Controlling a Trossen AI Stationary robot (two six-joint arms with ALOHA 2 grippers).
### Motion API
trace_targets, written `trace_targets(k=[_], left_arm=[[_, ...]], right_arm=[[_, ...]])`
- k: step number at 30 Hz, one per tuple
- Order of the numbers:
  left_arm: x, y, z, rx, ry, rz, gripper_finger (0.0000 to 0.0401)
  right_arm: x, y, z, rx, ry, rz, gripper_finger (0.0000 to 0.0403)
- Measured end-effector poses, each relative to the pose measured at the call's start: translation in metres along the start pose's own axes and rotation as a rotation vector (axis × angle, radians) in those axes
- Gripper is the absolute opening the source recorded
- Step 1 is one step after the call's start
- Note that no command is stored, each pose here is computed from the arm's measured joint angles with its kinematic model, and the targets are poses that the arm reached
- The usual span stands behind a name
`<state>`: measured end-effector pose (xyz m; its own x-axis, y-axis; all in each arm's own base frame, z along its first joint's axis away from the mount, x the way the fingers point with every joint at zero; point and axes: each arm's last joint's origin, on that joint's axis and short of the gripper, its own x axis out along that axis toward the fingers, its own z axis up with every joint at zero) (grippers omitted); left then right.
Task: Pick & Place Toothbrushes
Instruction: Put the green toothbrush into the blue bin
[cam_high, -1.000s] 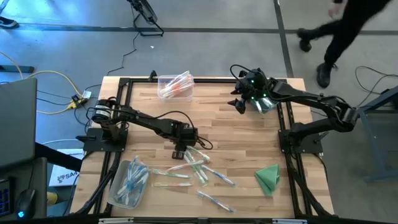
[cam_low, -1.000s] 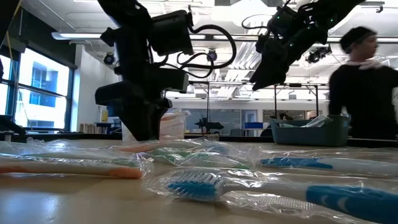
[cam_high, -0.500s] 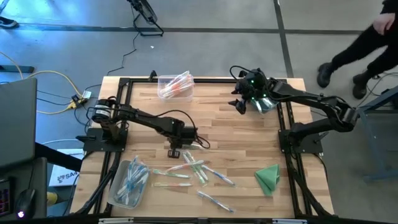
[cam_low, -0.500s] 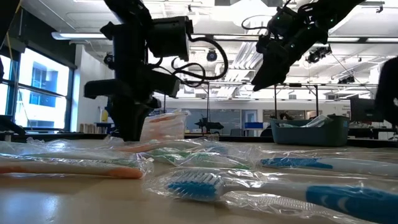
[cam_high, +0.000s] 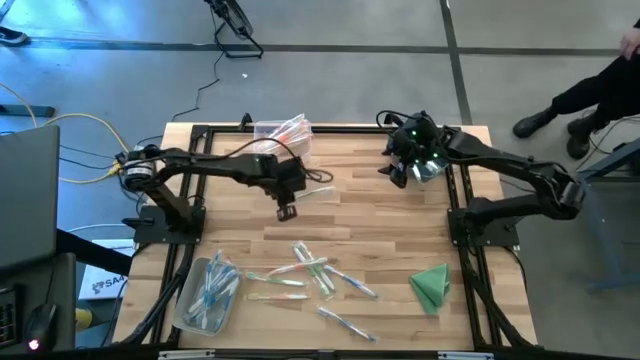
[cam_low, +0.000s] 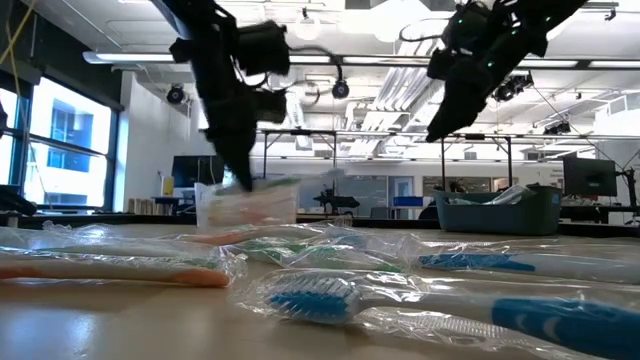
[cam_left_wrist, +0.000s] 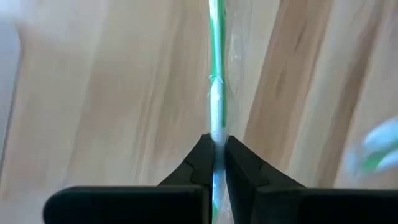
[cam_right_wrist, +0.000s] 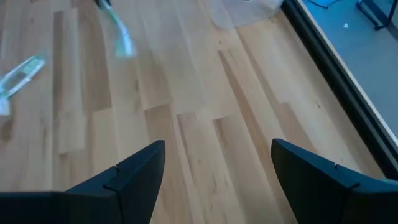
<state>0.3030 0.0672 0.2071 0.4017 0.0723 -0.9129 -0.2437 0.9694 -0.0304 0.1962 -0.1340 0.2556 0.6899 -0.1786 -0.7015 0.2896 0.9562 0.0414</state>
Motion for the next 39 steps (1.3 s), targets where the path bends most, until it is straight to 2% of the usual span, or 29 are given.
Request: trace_targets(k=[2, 8, 12, 18, 23, 27, 30, 33, 39], left_arm=[[0.0, 0.0, 0.002, -0.038, -0.1, -0.018, 0.0012], [0.01, -0.001, 0.002, -0.136, -0.257, -0.096, 0.0012], [0.01, -0.003, 0.007, -0.13, -0.34, -0.151, 0.0012], [0.009, -0.003, 0.01, -0.103, -0.379, -0.164, 0.0012], [0.009, -0.004, 0.006, -0.092, -0.34, -0.193, 0.0012], [-0.002, -0.007, -0.001, -0.082, -0.352, -0.212, 0.0012], [-0.013, -0.005, -0.018, -0.115, -0.366, -0.176, 0.0012], [-0.027, -0.002, -0.024, -0.18, -0.517, -0.126, 0.0012], [-0.058, 0.003, -0.011, -0.293, -0.983, -0.043, 0.0012]], right_arm=[[-0.006, 0.002, 0.0, -0.003, -0.008, 0.007, 0.0285], [-0.017, 0.006, 0.002, -0.015, -0.065, 0.047, 0.0285], [-0.018, 0.007, 0.002, 0.029, -0.069, 0.073, 0.0285], [-0.018, 0.008, 0.003, 0.094, -0.075, 0.119, 0.0285], [-0.018, 0.008, 0.003, 0.139, -0.073, 0.12, 0.0285], [-0.018, 0.008, 0.003, 0.143, -0.076, 0.119, 0.0285], [-0.018, 0.009, 0.004, 0.144, -0.081, 0.124, 0.0285], [-0.018, 0.009, 0.008, 0.134, -0.125, 0.144, 0.0285], [-0.022, 0.008, 0.028, 0.063, -0.334, 0.231, 0.0285]])
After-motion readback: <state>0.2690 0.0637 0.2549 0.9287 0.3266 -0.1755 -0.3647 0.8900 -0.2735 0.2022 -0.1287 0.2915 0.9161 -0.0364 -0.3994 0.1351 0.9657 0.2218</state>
